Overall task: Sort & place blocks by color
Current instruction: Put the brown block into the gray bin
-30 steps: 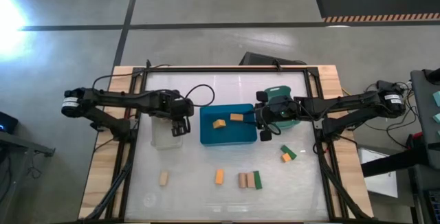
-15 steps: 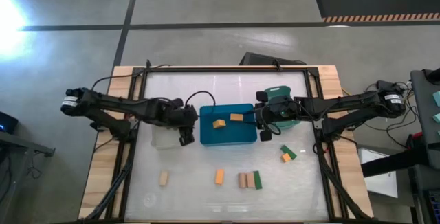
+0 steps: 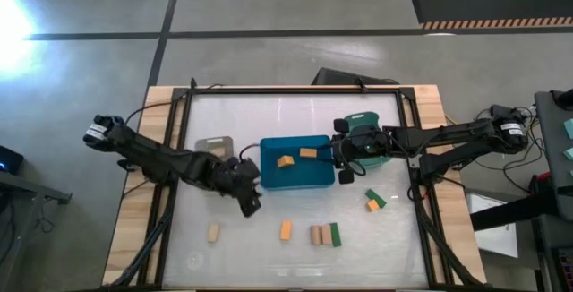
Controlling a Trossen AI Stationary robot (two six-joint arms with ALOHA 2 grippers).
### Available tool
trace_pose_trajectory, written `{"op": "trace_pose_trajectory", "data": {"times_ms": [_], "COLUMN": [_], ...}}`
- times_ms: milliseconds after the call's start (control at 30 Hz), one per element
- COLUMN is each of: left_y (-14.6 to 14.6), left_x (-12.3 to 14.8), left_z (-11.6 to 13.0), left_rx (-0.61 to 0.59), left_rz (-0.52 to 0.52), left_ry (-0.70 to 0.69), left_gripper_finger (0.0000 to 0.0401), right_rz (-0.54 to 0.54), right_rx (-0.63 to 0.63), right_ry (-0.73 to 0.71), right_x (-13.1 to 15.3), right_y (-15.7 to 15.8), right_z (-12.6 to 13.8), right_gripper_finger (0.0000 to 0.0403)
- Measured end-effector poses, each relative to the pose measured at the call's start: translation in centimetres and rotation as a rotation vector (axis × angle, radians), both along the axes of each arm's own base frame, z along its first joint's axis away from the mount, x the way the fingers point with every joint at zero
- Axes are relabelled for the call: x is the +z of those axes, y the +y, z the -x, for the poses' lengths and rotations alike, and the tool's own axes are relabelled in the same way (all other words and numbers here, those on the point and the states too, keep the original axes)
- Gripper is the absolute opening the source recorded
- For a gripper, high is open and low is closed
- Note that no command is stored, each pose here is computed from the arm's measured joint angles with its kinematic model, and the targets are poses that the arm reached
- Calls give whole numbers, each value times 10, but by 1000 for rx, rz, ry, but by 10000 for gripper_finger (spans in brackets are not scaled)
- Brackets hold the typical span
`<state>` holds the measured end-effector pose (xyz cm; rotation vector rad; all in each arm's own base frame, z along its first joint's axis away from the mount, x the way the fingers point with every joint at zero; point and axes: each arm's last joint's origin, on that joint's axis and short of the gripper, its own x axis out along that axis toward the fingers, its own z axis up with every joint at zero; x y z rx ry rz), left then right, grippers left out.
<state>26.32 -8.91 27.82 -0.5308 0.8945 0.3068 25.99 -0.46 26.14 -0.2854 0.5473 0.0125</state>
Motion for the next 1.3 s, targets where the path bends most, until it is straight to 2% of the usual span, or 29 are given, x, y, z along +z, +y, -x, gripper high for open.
{"op": "trace_pose_trajectory", "data": {"times_ms": [100, 300, 567, 633, 700, 767, 900, 1067, 1300], "left_y": [-14, -39, -79, -87, -93, -93, -90, -81, -79], "left_x": [-5, -21, -56, -66, -75, -85, -96, -95, -98], "left_z": [1, 2, 5, 9, 11, 15, 20, 29, 32], "left_rx": [11, 88, 193, 220, 229, 251, 310, 429, 447], "left_rz": [70, 293, 568, 602, 610, 574, 518, 410, 374], "left_ry": [28, 155, 490, 587, 672, 736, 807, 834, 823], "left_gripper_finger": [162, 162, 153, 150, 148, 148, 148, 148, 175], "right_rz": [0, 0, 0, 0, 0, 0, 2, 4, 5], "right_rx": [0, 0, 0, 0, 0, 1, 2, 3, 4], "right_ry": [0, 0, 0, 0, 0, 0, 0, -2, 0], "right_x": [0, 0, 0, 0, 0, 0, 0, 0, 0], "right_y": [0, 0, 0, 0, 0, 0, 0, 0, 0], "right_z": [0, 0, 0, 0, 0, 0, 0, 0, 0], "right_gripper_finger": [139, 139, 139, 139, 139, 139, 139, 139, 139]}}
